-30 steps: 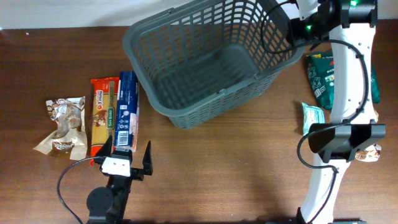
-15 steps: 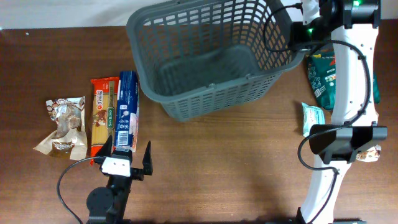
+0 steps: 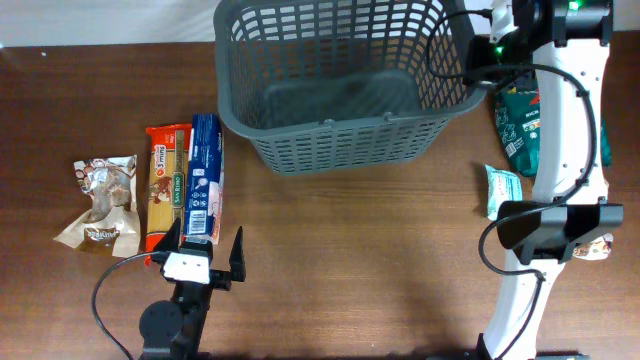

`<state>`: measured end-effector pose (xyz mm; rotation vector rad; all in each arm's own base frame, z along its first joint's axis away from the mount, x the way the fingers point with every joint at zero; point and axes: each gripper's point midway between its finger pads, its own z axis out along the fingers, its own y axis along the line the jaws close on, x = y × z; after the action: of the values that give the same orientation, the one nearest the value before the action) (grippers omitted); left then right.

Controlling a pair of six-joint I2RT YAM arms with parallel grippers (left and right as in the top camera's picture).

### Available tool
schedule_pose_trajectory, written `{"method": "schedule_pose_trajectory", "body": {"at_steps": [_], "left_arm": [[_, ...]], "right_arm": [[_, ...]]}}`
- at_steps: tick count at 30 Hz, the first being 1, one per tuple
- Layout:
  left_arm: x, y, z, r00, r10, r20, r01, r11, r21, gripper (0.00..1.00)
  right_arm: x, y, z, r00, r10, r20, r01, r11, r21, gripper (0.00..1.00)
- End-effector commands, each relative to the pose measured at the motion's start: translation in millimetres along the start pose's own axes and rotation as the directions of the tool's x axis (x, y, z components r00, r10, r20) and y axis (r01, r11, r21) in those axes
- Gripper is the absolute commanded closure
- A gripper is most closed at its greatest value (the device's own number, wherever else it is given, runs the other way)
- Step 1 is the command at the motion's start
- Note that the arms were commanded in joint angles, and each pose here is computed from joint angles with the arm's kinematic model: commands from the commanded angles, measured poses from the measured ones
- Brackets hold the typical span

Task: Pack container
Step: 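Drag the grey basket toward the back of the table with the right gripper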

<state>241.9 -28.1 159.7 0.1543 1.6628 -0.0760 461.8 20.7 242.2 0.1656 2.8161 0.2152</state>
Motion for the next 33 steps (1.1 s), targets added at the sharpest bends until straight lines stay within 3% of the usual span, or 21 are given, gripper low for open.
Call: {"method": "schedule_pose_trajectory", "body": {"at_steps": [1,20,21,24,30,33], "left_arm": [[1.0,-1.6,0.2,1.000,-0.006,0.002,0.006,1.000,0.009,0.01],[1.0,-1.6,0.2,1.000,-0.006,0.002,0.006,1.000,0.009,0.01],[0.9,-1.6,0.2,1.000,-0.006,0.002,0.006,1.000,0.009,0.01],[1.0,-1.6,0.2,1.000,-0.006,0.002,0.006,1.000,0.009,0.01],[1.0,-1.6,0.2,1.000,-0.006,0.002,0.006,1.000,0.009,0.01],[0.9,-1.6,0.2,1.000,-0.006,0.002,0.006,1.000,0.009,0.01]], "right_arm": [[20.2,10.9,36.3,0.990,0.059,-0.129,-0.055,0.998,0.042,0.96],[25.8,33.1,38.8,0.982,0.136,-0.128,-0.129,0.990,0.058,0.96],[25.6,32.5,38.8,0.983,0.136,-0.127,-0.128,0.990,0.063,0.90],[24.0,26.3,38.2,0.985,0.129,-0.113,-0.119,0.988,0.096,0.25],[4.7,13.9,7.3,1.000,0.019,0.012,-0.020,0.986,0.165,0.06],[-9.8,18.3,-27.8,0.991,-0.050,0.124,0.032,0.989,0.141,0.04]]}}
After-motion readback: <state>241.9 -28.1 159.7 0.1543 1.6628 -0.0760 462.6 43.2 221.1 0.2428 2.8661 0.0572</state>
